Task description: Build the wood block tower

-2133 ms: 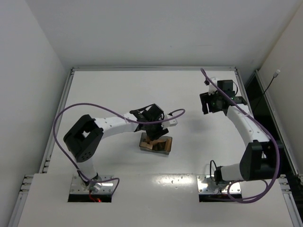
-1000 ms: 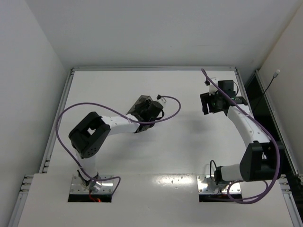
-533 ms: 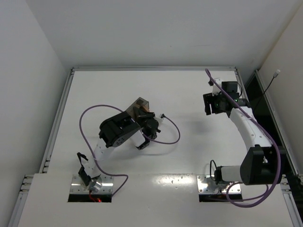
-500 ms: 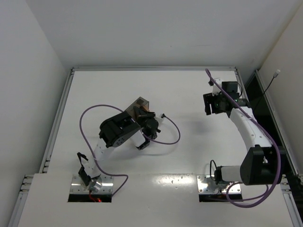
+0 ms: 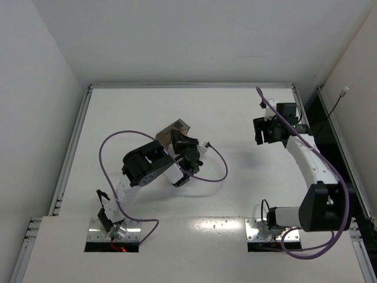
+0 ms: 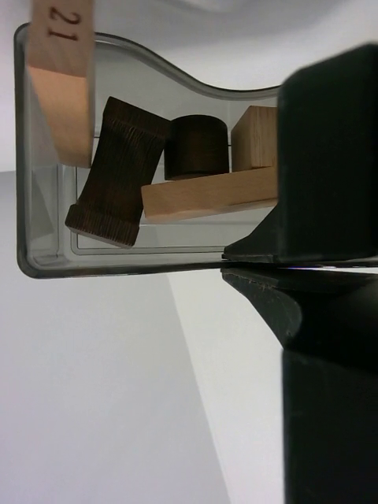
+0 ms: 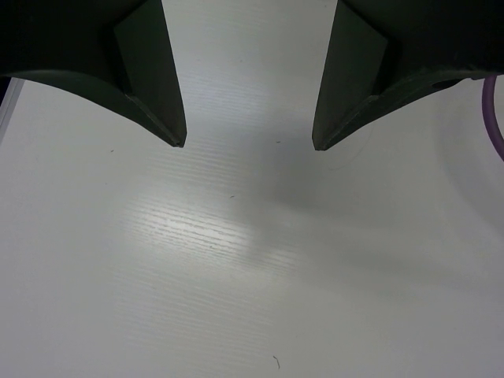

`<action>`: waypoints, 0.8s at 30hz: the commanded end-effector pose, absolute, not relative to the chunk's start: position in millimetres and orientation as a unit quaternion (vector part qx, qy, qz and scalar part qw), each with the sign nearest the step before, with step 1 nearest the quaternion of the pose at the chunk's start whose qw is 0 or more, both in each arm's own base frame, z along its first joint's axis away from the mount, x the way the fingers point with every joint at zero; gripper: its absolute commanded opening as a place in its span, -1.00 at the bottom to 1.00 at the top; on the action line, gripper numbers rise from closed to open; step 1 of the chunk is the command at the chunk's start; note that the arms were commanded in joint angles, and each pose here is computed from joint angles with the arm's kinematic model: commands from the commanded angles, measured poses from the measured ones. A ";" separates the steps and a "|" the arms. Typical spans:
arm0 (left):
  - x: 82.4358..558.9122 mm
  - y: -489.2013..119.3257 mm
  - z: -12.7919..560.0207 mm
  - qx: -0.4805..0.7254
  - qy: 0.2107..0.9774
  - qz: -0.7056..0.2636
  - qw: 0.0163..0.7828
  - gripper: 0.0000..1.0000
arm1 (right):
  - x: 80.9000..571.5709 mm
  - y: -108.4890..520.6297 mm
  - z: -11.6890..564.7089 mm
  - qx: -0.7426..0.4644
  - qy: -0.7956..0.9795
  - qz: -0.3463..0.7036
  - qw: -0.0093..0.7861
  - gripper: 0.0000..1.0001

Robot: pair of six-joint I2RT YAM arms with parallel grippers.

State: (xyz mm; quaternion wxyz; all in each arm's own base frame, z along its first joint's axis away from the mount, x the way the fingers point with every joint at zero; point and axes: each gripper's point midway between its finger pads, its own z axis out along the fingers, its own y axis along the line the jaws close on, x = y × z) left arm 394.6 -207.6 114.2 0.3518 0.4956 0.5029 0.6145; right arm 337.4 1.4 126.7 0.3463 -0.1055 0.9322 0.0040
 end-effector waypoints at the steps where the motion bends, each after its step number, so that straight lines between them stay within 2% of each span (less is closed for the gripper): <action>1: 366.1 -208.4 196.1 0.311 0.535 0.561 0.550 -1.00 | 343.9 3.9 142.1 -0.099 0.921 0.013 0.376 0.24; 4: 364.2 -212.4 183.7 0.325 0.533 0.566 0.538 -1.00 | 343.9 3.9 142.1 -0.099 0.921 0.013 0.376 0.24; 10: 377.2 -201.7 209.3 0.283 0.551 0.559 0.552 -1.00 | 344.3 3.9 141.4 -0.099 0.923 0.014 0.372 0.24; 12: 381.2 -197.5 216.0 0.292 0.523 0.581 0.550 -1.00 | 347.0 5.4 142.6 -0.101 0.922 0.018 0.373 0.24; 14: 385.3 -192.2 215.7 0.298 0.536 0.578 0.539 -1.00 | 344.7 5.5 136.9 -0.100 0.927 0.019 0.361 0.24; 15: 381.6 -196.2 228.0 0.309 0.493 0.583 0.567 -1.00 | 346.6 7.3 138.3 -0.102 0.925 0.024 0.366 0.24; 18: 396.8 -182.4 242.9 0.286 0.522 0.588 0.548 -1.00 | 347.4 7.3 137.7 -0.102 0.926 0.024 0.362 0.24; 20: 391.3 -181.1 250.5 0.277 0.498 0.596 0.566 -1.00 | 350.1 9.5 136.5 -0.100 0.926 0.031 0.363 0.24; 24: 384.8 -192.1 243.4 0.281 0.506 0.585 0.569 -1.00 | 353.4 9.4 135.2 -0.100 0.928 0.031 0.357 0.24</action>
